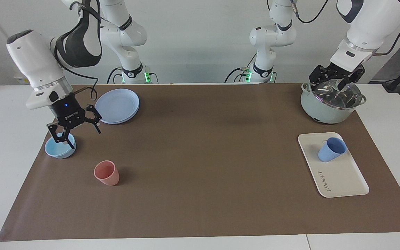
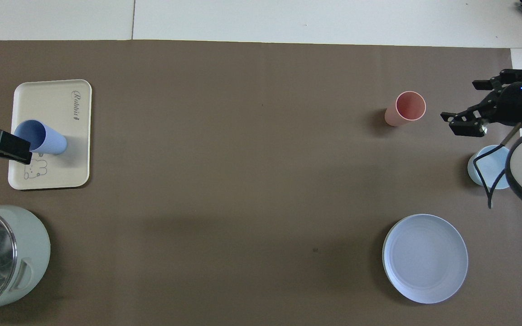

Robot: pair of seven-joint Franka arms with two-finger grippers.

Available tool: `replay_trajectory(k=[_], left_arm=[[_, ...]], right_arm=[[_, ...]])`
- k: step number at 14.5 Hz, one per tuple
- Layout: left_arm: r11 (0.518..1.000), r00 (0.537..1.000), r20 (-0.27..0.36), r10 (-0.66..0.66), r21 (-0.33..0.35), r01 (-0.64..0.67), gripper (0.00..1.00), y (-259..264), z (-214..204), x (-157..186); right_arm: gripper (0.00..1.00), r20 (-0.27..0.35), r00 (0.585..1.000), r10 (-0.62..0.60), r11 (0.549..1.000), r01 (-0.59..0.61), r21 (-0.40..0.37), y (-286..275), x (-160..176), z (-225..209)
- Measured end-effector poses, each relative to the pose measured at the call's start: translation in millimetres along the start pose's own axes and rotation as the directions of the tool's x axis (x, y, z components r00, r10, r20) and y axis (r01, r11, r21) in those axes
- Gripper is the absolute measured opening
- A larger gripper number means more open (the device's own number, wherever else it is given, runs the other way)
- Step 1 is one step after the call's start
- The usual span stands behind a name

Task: Place cup on tray
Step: 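Open the right gripper and withdraw it from the pink cup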

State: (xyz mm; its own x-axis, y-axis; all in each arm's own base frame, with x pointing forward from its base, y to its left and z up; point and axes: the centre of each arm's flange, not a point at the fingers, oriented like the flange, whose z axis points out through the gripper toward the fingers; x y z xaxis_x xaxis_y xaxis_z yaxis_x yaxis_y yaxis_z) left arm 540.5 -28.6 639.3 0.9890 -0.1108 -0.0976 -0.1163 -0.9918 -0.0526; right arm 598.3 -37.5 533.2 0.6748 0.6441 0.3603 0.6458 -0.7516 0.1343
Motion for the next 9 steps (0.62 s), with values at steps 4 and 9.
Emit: replay_trajectory(k=[4,9], left_arm=[[0.999,1.000,0.022,0.004,-0.032,-0.003,1.00,3.9,11.0,-2.2],[0.998,1.000,-0.022,-0.017,-0.061,0.016,1.00,8.0,13.1,3.6]], right_arm=[[1.00,0.224,0.920,0.323,0.946,-0.306,-0.107,-33.6,12.5,-27.4],[1.00,0.292,0.695,0.657,0.753,-0.626,-0.204,-38.0,15.2,-82.8]])
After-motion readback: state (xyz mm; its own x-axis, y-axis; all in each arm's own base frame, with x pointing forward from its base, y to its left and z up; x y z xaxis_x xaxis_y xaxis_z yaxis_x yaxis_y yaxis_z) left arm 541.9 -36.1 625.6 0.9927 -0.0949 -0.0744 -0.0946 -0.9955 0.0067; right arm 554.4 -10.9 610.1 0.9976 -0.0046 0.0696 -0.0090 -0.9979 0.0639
